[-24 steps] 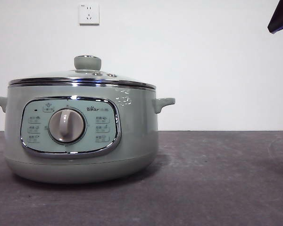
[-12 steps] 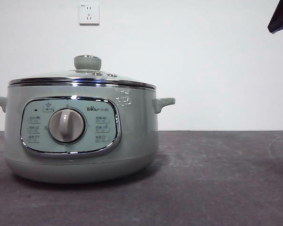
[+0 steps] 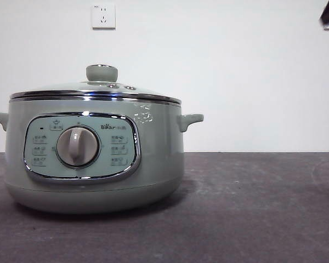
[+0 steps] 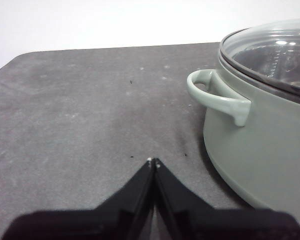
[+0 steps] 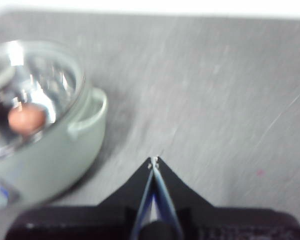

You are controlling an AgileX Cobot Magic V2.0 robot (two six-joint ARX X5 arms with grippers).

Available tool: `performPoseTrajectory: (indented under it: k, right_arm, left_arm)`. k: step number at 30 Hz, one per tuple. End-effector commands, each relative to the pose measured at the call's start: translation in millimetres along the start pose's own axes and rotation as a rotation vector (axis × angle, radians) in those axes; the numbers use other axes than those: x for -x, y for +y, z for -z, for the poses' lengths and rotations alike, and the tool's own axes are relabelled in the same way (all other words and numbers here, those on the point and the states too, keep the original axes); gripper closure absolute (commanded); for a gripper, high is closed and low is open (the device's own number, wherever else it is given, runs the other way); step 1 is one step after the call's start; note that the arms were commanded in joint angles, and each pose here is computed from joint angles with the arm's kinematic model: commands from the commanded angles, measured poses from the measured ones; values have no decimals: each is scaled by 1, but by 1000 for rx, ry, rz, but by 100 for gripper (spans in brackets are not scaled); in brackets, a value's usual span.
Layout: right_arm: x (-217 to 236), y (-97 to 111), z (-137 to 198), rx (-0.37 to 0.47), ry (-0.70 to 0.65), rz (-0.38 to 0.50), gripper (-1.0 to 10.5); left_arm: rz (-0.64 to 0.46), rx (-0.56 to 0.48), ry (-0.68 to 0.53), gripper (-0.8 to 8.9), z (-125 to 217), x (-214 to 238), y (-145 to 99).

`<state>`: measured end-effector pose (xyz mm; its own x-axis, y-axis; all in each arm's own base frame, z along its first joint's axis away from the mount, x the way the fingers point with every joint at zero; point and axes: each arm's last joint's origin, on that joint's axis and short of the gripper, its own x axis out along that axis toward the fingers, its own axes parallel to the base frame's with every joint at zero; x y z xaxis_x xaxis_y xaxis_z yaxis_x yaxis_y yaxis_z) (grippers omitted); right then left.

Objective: Pick up the egg,open the lid,put the egg in the pot,close the lid

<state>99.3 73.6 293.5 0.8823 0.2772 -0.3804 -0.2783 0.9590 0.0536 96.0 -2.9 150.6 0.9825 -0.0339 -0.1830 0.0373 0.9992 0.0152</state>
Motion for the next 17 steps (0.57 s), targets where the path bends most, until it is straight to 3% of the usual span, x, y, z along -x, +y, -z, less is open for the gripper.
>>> performPoseTrajectory:
  k: [1, 4, 10, 17]
  right_arm:
    - [7, -12, 3, -6, -50, 15, 945]
    - [13, -31, 17, -57, -109, -2, 945]
    - [6, -55, 64, -89, -318, 64, 945]
    - [-16, -65, 107, -101, -353, 115, 945]
  left_arm:
    - [-7, -3, 11, 816, 5, -1, 0]
    - [-7, -3, 11, 817, 5, -1, 0]
    - [-7, -3, 11, 816, 5, -1, 0]
    - [-7, -3, 11, 816, 5, -1, 0]
